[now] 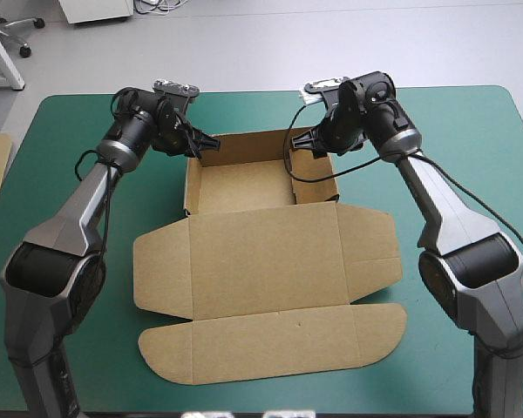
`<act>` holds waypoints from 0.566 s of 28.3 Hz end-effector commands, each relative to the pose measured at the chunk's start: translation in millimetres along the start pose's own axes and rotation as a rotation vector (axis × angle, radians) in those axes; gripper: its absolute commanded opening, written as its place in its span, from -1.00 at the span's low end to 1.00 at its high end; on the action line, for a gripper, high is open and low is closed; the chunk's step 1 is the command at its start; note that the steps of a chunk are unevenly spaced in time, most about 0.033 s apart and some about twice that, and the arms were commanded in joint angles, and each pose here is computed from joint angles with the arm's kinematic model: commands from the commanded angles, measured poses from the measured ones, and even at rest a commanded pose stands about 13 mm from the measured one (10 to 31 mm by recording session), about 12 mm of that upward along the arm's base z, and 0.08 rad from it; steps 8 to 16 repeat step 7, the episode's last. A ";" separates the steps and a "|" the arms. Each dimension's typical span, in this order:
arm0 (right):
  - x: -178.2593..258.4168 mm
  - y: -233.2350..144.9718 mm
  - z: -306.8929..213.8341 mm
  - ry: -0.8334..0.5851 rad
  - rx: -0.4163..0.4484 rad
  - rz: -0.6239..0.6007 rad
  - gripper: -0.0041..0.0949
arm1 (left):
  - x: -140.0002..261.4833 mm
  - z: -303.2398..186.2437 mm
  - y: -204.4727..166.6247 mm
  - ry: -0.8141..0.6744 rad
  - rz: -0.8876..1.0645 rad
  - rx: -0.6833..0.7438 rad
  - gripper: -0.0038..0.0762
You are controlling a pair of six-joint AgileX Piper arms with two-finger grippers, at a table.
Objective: Fold the box
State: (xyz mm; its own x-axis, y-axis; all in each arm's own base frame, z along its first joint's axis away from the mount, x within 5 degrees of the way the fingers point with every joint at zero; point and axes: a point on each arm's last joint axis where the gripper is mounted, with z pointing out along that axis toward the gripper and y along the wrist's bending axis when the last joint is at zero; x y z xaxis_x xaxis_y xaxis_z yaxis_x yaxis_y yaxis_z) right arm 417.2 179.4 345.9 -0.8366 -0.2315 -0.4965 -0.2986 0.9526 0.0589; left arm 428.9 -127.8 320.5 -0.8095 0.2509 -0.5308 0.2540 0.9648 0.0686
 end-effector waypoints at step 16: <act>3.1 -2.8 -128.7 -0.268 -0.012 -0.020 0.02 | -1.8 -110.9 8.1 -0.170 -0.008 0.013 -0.07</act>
